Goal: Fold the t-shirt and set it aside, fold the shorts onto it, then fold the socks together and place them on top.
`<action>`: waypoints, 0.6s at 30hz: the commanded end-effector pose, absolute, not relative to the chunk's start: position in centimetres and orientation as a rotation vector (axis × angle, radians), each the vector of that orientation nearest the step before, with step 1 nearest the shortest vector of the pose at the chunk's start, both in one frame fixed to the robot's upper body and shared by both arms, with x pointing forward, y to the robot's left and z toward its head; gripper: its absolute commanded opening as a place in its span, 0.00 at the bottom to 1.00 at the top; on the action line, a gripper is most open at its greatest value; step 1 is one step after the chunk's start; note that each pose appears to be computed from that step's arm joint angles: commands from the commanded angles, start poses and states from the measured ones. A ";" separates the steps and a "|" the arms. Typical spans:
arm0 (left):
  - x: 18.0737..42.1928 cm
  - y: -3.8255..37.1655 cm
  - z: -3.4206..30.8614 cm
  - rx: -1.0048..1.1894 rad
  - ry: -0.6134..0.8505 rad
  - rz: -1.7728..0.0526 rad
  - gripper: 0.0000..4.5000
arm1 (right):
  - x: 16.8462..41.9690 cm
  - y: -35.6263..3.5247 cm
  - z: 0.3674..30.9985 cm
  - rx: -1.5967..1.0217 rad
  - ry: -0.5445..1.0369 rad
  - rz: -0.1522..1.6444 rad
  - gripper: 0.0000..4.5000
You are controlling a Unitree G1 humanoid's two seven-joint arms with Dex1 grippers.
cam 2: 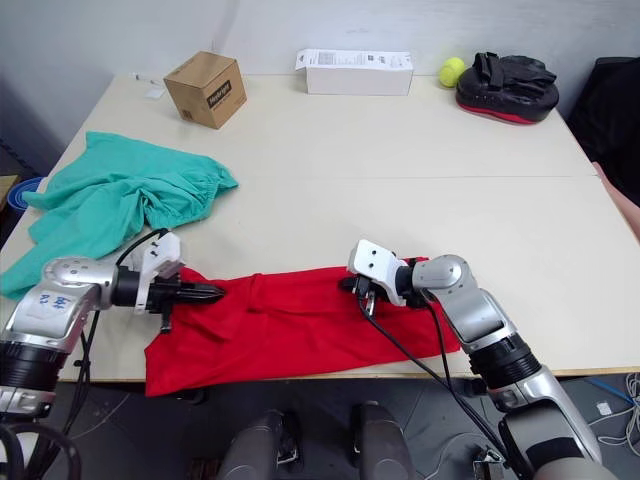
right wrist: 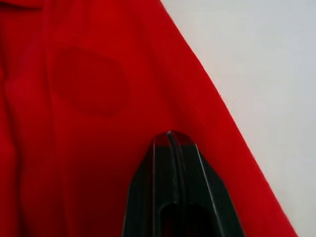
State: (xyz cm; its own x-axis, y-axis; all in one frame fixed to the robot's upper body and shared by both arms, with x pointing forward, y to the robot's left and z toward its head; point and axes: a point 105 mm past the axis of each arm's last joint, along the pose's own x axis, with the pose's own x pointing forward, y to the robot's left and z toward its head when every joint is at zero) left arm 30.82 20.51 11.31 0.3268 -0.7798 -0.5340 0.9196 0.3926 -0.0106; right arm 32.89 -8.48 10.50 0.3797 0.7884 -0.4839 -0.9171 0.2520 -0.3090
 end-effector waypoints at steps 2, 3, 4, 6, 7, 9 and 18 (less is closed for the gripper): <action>31.5 19.6 12.1 0.350 0.484 -1.153 0.01 | 33.5 -10.4 8.5 -0.656 0.340 1.105 0.00; 31.6 19.3 12.4 0.345 0.477 -1.170 0.01 | 33.5 -10.4 8.4 -0.655 0.341 1.105 0.00; 31.6 19.1 12.8 0.339 0.470 -1.189 0.01 | 33.5 -10.3 8.3 -0.653 0.343 1.104 0.00; 31.1 18.6 13.0 0.335 0.482 -1.244 0.01 | 33.4 -10.2 8.3 -0.648 0.342 1.103 0.00; 30.7 18.4 12.8 0.346 0.504 -1.279 0.01 | 33.4 -10.1 8.3 -0.643 0.339 1.102 0.00; 29.4 18.3 12.0 0.379 0.564 -1.358 0.01 | 33.3 -10.1 8.3 -0.637 0.337 1.100 0.00; 30.6 22.4 9.8 0.742 0.596 -1.308 0.01 | 33.4 -10.7 8.3 -0.633 0.336 1.075 0.00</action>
